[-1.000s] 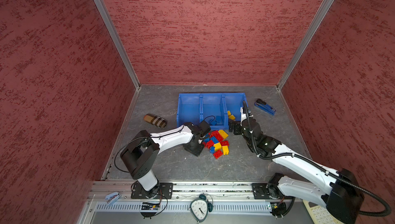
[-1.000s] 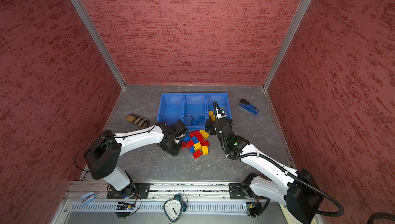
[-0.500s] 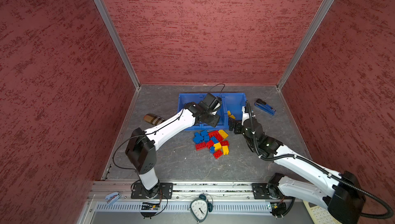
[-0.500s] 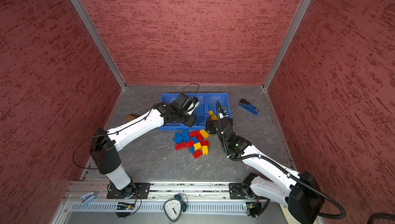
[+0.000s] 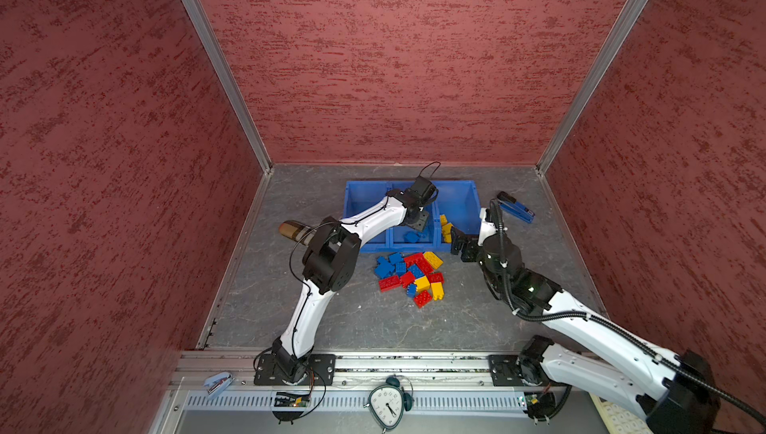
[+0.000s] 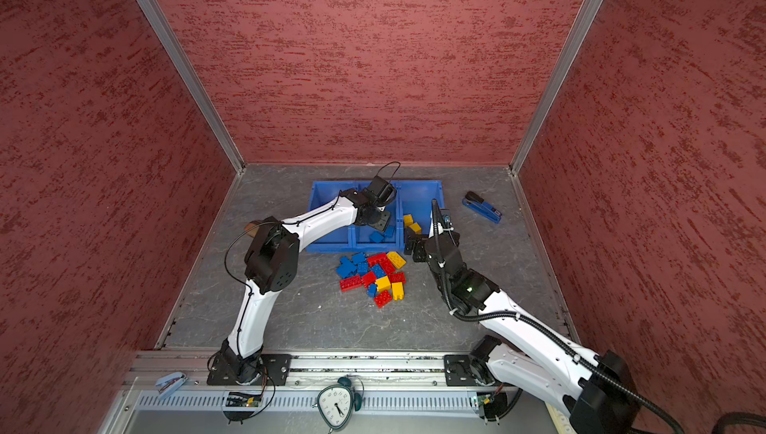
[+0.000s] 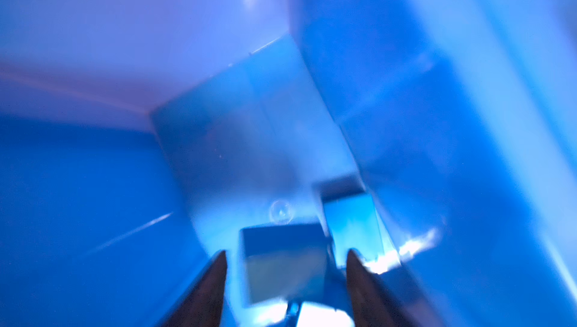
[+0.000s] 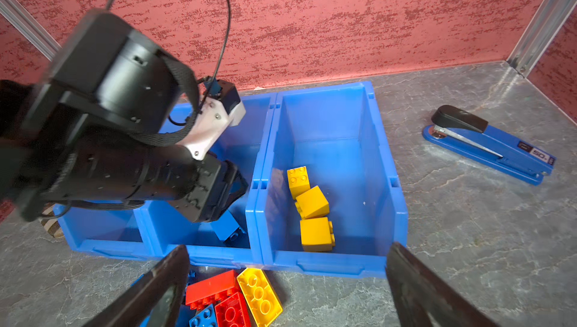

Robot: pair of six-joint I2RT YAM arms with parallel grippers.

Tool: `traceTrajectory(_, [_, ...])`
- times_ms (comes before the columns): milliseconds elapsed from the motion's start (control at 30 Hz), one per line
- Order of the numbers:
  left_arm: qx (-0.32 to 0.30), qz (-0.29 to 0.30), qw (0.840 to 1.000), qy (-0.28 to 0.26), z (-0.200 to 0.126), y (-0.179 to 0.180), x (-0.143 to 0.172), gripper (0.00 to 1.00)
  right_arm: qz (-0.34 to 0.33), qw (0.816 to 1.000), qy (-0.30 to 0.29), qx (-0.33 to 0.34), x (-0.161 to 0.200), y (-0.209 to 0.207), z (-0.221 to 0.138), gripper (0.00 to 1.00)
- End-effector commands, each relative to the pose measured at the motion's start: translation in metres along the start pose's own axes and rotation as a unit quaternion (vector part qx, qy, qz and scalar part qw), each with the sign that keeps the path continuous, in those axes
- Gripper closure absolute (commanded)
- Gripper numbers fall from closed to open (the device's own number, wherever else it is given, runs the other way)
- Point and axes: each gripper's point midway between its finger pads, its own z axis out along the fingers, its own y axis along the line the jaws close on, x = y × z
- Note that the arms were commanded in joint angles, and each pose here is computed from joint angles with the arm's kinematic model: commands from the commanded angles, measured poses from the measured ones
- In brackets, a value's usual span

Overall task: Sort the legos into containers by color
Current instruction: Place the lego in the container, then pick up the lego from the bottom-center of the table.

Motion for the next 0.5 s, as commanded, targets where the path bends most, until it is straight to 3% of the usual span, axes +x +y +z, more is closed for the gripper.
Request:
traceTrajectory(0, [-0.012,0.007,0.999,-0.029,-0.027,0.001,-0.016,0.19,-0.006,1.000,0.010,-0.001,0.007,0.000,0.002,0.01])
traceTrajectory(67, [0.012,0.006,0.998,-0.060,-0.054,-0.008,-0.028,0.11,-0.010,1.000,0.023,-0.002,0.013,0.001,0.004,0.01])
traceTrajectory(233, [0.041,-0.003,0.992,-0.119,-0.123,-0.023,-0.034,0.02,-0.031,0.997,0.070,-0.027,0.033,0.009,0.006,0.01])
traceTrajectory(367, [0.035,-0.042,0.986,-0.156,-0.163,-0.014,-0.011,0.01,-0.060,0.979,0.159,-0.112,0.074,0.034,0.001,0.04])
traceTrajectory(467, [0.065,-0.076,0.979,-0.178,-0.184,-0.009,0.016,0.01,-0.061,0.964,0.229,-0.119,0.109,0.031,-0.005,0.07])
